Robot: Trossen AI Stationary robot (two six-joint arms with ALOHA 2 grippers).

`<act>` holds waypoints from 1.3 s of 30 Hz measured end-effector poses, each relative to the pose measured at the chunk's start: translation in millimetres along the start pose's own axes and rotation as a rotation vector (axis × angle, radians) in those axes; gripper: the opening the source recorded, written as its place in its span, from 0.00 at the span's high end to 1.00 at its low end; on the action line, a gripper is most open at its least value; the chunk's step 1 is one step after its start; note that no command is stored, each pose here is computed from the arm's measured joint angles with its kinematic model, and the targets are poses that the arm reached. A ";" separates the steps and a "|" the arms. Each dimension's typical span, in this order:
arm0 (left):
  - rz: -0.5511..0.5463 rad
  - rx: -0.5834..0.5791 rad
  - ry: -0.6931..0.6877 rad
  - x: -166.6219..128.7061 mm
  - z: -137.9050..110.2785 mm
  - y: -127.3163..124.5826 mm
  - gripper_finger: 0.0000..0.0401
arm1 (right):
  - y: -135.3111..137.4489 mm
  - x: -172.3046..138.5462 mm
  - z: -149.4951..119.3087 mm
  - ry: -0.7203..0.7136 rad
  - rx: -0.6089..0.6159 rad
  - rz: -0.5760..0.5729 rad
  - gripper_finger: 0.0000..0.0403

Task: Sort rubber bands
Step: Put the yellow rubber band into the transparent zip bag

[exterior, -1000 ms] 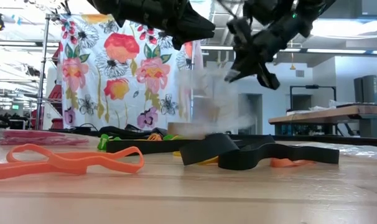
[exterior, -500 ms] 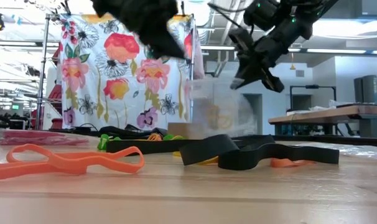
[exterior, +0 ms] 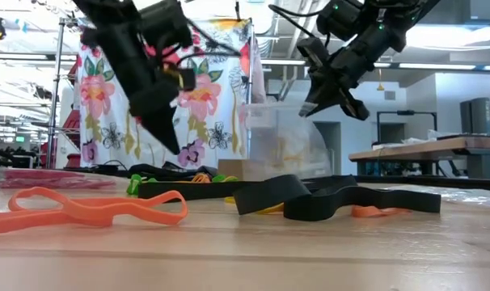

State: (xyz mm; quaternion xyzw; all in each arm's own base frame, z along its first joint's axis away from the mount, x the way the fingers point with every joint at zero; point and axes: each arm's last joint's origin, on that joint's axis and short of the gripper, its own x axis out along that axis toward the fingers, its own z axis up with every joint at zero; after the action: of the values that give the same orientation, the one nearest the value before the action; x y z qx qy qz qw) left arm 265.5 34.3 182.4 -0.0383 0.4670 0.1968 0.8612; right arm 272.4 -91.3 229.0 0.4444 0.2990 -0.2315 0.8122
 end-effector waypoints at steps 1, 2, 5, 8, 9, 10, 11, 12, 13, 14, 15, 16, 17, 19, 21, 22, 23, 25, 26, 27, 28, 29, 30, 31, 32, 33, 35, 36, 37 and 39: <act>0.003 -0.028 0.008 2.6 -2.2 4.4 0.79 | 0.5 0.0 0.2 -0.002 -0.002 0.006 1.00; 0.006 -0.056 0.017 5.2 -4.7 8.7 0.79 | 0.7 0.0 0.7 -0.006 -0.006 0.009 1.00; -0.003 -0.142 0.062 12.4 -14.2 21.7 0.79 | 0.2 -0.1 1.5 -0.011 -0.008 0.006 1.00; 0.014 -0.201 0.089 18.2 -24.0 30.1 0.79 | 0.7 0.1 0.8 -0.008 -0.010 0.008 1.00; 0.019 -0.209 0.100 20.4 -29.1 31.8 0.79 | 1.0 0.1 0.4 -0.005 -0.012 0.010 1.00; 0.016 -0.215 0.110 22.5 -34.1 32.6 0.79 | 1.5 0.2 -0.2 -0.003 -0.014 0.010 1.00; -0.007 -0.223 0.108 24.6 -37.6 32.4 0.79 | 1.8 0.3 -0.6 -0.002 -0.015 0.011 1.00; -0.040 -0.230 0.094 26.5 -39.8 31.3 0.79 | 2.4 0.4 -1.2 0.000 -0.017 0.012 1.00; -0.072 -0.236 0.072 28.5 -41.9 30.0 0.79 | 2.5 0.4 -1.4 0.000 -0.017 0.012 1.00; -0.094 -0.241 0.058 30.2 -44.8 29.1 0.79 | 2.4 0.4 -1.3 0.000 -0.017 0.012 1.00; -0.099 -0.245 0.051 31.6 -47.8 28.8 0.79 | 2.5 0.4 -1.3 0.000 -0.017 0.012 1.00; -0.106 -0.248 0.040 32.5 -49.3 28.6 0.79 | 2.5 0.4 -1.3 0.000 -0.017 0.012 1.00; -0.110 -0.252 0.036 33.3 -51.6 28.7 0.79 | 2.6 0.4 -1.4 0.000 -0.018 0.012 1.00; -0.107 -0.266 0.042 34.0 -55.4 28.8 0.79 | 2.6 0.4 -1.4 0.000 -0.020 0.013 1.00; -0.077 -0.278 0.057 34.2 -58.9 29.7 0.79 | 2.6 0.4 -1.3 -0.001 -0.020 0.012 1.00; -0.055 -0.281 0.076 34.2 -61.3 30.1 0.79 | 2.6 0.4 -1.3 -0.001 -0.020 0.013 1.00; -0.041 -0.286 0.092 34.0 -63.1 30.2 0.80 | 2.6 0.4 -1.3 -0.001 -0.020 0.013 1.00; -0.022 -0.286 0.109 34.0 -65.1 30.6 0.83 | 2.7 0.4 -1.2 -0.002 -0.031 0.014 1.00; -0.009 -0.285 0.110 34.0 -65.5 30.9 0.86 | 2.7 0.4 -1.2 -0.002 -0.032 0.014 1.00; 0.003 -0.284 0.108 34.0 -65.7 31.2 0.89 | 2.8 0.4 -1.0 -0.004 -0.032 0.015 1.00; 0.017 -0.283 0.105 34.1 -65.8 31.5 0.93 | 3.0 0.4 -0.9 -0.005 -0.033 0.017 1.00; 0.020 -0.284 0.101 34.2 -65.6 31.6 0.97 | 3.0 0.4 -0.9 -0.005 -0.033 0.017 1.00; 0.021 -0.286 0.092 34.3 -64.7 31.6 0.98 | 2.9 0.4 -0.9 -0.004 -0.033 0.016 1.00; 0.021 -0.288 0.078 34.2 -62.8 31.6 0.98 | 3.0 0.4 -0.9 -0.005 -0.033 0.017 1.00; 0.020 -0.288 0.072 34.1 -61.5 31.5 0.99 | 3.0 0.4 -0.9 -0.005 -0.033 0.017 1.00; 0.015 -0.282 0.066 33.6 -58.8 30.9 0.99 | 3.0 0.4 -0.9 -0.005 -0.033 0.017 1.00; -0.005 -0.251 0.046 32.7 -54.7 27.9 1.00 | 2.9 0.4 -0.9 -0.005 -0.034 0.016 1.00; -0.034 -0.232 0.023 32.3 -50.5 25.3 1.00 | 3.0 0.4 -0.9 -0.005 -0.036 0.017 1.00; -0.074 -0.218 -0.016 31.7 -43.8 21.6 1.00 | 3.0 0.5 -0.8 -0.005 -0.035 0.017 1.00; -0.143 -0.185 -0.108 26.9 -30.1 13.4 1.00 | 2.9 0.4 -1.0 -0.004 -0.035 0.016 1.00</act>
State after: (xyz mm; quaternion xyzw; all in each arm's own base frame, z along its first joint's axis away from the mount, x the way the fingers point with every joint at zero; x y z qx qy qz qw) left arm 249.8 47.3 145.0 -0.1399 0.3959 0.1789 0.8898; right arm 274.3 -89.1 230.1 0.4319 0.2977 -0.2206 0.8223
